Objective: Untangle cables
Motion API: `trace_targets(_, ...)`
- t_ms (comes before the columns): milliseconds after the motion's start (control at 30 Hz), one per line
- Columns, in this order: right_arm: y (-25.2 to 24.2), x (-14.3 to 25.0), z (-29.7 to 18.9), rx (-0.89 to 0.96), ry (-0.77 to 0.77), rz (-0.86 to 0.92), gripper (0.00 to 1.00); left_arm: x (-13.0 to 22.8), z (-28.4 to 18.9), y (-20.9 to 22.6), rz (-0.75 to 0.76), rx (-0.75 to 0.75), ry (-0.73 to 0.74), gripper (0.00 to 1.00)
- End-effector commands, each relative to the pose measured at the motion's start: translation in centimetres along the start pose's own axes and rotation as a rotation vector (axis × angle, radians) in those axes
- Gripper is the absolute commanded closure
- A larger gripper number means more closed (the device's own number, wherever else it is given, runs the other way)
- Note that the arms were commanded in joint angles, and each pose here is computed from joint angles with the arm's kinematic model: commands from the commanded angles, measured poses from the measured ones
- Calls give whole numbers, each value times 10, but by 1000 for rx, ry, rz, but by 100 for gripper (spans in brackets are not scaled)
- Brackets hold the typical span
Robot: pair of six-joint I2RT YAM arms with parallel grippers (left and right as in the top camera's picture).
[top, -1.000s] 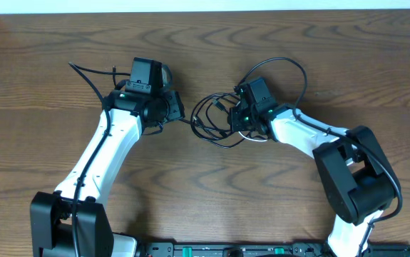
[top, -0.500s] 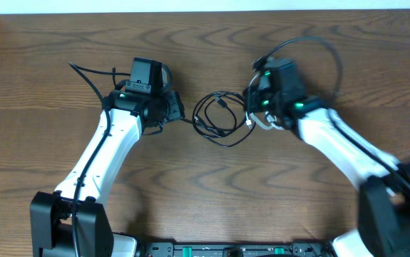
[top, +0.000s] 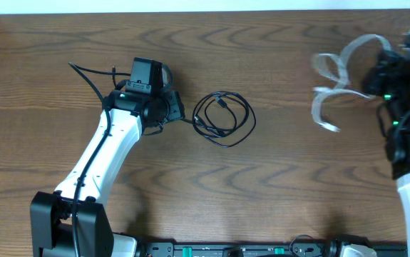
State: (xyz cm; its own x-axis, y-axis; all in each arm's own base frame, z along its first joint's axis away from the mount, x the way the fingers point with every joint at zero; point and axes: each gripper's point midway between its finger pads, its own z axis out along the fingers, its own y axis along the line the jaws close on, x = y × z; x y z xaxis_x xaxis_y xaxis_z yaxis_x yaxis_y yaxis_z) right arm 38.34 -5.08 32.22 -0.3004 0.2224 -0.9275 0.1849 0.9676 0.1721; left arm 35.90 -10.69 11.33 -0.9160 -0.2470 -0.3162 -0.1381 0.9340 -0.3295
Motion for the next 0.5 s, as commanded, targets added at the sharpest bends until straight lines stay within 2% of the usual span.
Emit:
trace_targets(0, -63, -2, 4, 211, -5, 22, 99, -2, -3, -1, 17, 1, -9, 44)
trace_targets(100, -85, 6, 11, 251, 26, 43, 99, -2, -3, -1, 17, 1, -9, 44)
trace_targets(467, -112, 57, 48, 308, 201, 27, 99, 0, -3, 0, 15, -4, 1, 44)
